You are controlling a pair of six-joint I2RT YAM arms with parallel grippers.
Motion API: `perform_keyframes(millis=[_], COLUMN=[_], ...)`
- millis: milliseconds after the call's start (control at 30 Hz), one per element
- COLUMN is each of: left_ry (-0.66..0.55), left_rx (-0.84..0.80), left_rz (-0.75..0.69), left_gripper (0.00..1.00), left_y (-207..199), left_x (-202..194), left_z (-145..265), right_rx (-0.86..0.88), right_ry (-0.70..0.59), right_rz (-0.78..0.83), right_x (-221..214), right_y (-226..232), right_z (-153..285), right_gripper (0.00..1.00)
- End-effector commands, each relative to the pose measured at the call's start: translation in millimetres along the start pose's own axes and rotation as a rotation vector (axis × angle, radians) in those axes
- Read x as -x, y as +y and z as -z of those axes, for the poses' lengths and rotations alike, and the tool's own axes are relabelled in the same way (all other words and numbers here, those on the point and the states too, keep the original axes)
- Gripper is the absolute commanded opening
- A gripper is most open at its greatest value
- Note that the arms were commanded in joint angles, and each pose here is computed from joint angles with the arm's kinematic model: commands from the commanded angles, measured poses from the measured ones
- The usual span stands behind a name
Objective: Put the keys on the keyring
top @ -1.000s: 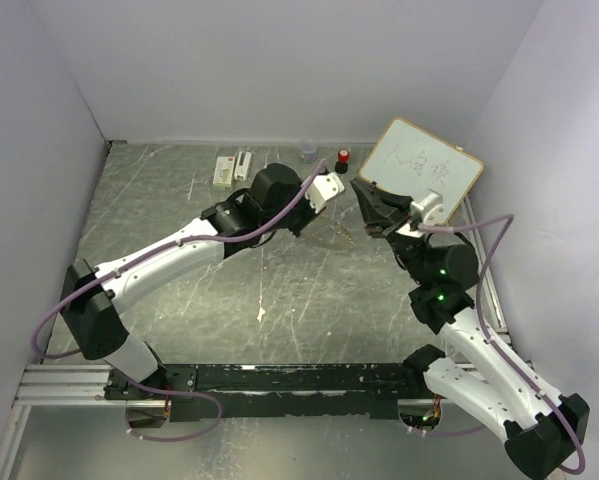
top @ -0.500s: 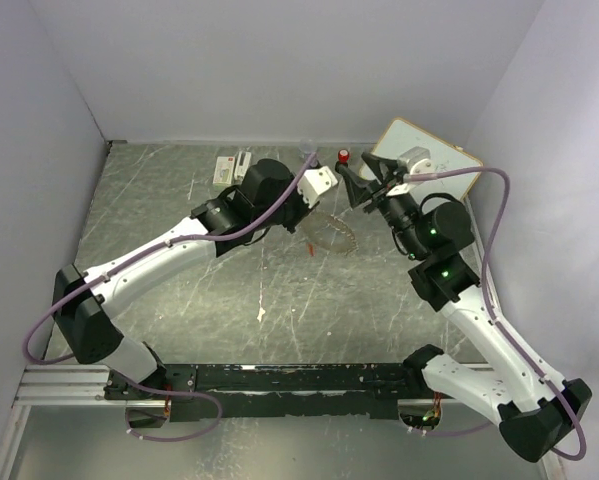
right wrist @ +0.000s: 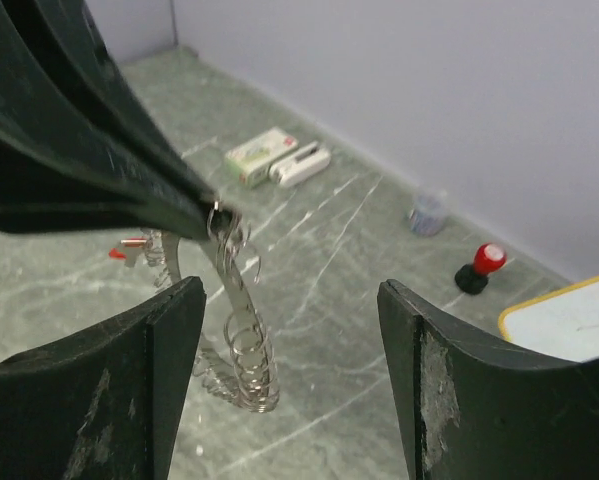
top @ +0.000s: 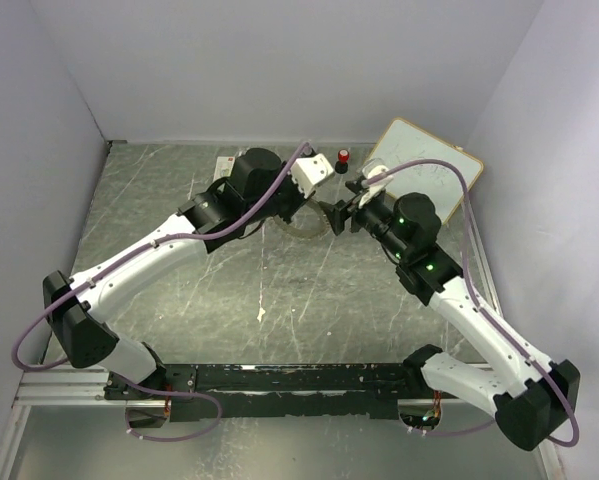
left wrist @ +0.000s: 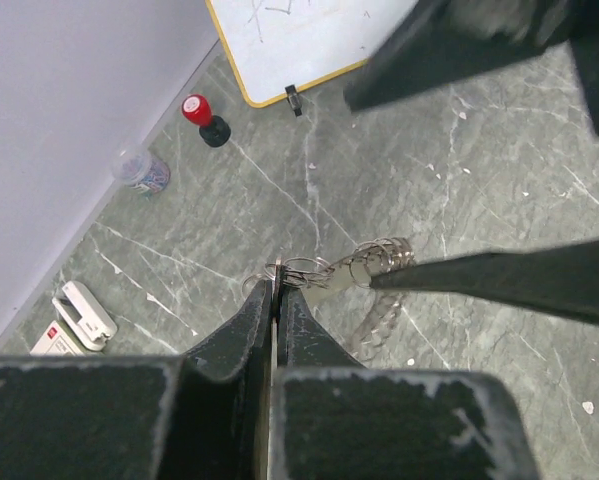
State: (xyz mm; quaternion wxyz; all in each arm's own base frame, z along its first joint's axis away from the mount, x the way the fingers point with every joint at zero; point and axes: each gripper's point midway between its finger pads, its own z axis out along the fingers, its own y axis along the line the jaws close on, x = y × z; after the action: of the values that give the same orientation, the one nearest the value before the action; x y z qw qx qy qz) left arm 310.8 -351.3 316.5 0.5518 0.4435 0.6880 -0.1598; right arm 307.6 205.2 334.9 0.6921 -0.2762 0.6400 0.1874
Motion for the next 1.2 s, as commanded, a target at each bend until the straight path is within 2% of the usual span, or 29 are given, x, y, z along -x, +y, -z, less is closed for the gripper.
perform_keyframes(millis=[0, 333, 533, 633, 767, 833, 900, 1033, 1167], left_ry=[-0.068, -0.058, -0.041, -0.04, -0.043, -0.041, -0.033, -0.031, -0.032], left_rx=[0.023, -0.009, -0.043, -0.048, -0.047, -0.05, -0.056, -0.059, -0.064], left_rz=[-0.011, -0.02, -0.032, -0.036, -0.038, -0.038, -0.038, -0.035, -0.031], left_gripper=[0.07, 0.07, 0.07, 0.07, 0.07, 0.07, 0.07, 0.07, 0.07], left_y=[11.0, 6.3, 0.5, -0.3, 0.5, -0.2, -1.6, -2.3, -3.4], left_x=[30.2, 30.1, 28.8, 29.4, 31.0, 30.9, 28.7, 27.2, 27.1], left_z=[8.9, 3.8, 0.8, 0.1, 1.4, 1.3, -0.4, -1.3, -2.0], right_rx=[0.084, 0.117, 0.123, 0.122, 0.104, 0.099, 0.091, 0.086, 0.079], right_ry=[0.052, 0.074, 0.081, 0.083, 0.085, 0.065, 0.051, 0.009, -0.02], right_rz=[0.028, 0.043, 0.049, 0.05, 0.042, 0.042, 0.042, 0.044, 0.042], right_x=[-10.8, -18.8, -21.7, -24.1, -26.6, -23.1, -19.8, -11.4, -6.3], right_y=[13.1, 20.6, 21.7, 21.4, 19.0, 18.7, 17.3, 17.2, 16.6], right_z=[-5.3, -15.9, -26.4, -31.7, -35.2, -34.7, -33.6, -29.8, -27.4], right_gripper=[0.7, 0.69, 0.65, 0.52, 0.27, 0.18, 0.15, 0.2, 0.19])
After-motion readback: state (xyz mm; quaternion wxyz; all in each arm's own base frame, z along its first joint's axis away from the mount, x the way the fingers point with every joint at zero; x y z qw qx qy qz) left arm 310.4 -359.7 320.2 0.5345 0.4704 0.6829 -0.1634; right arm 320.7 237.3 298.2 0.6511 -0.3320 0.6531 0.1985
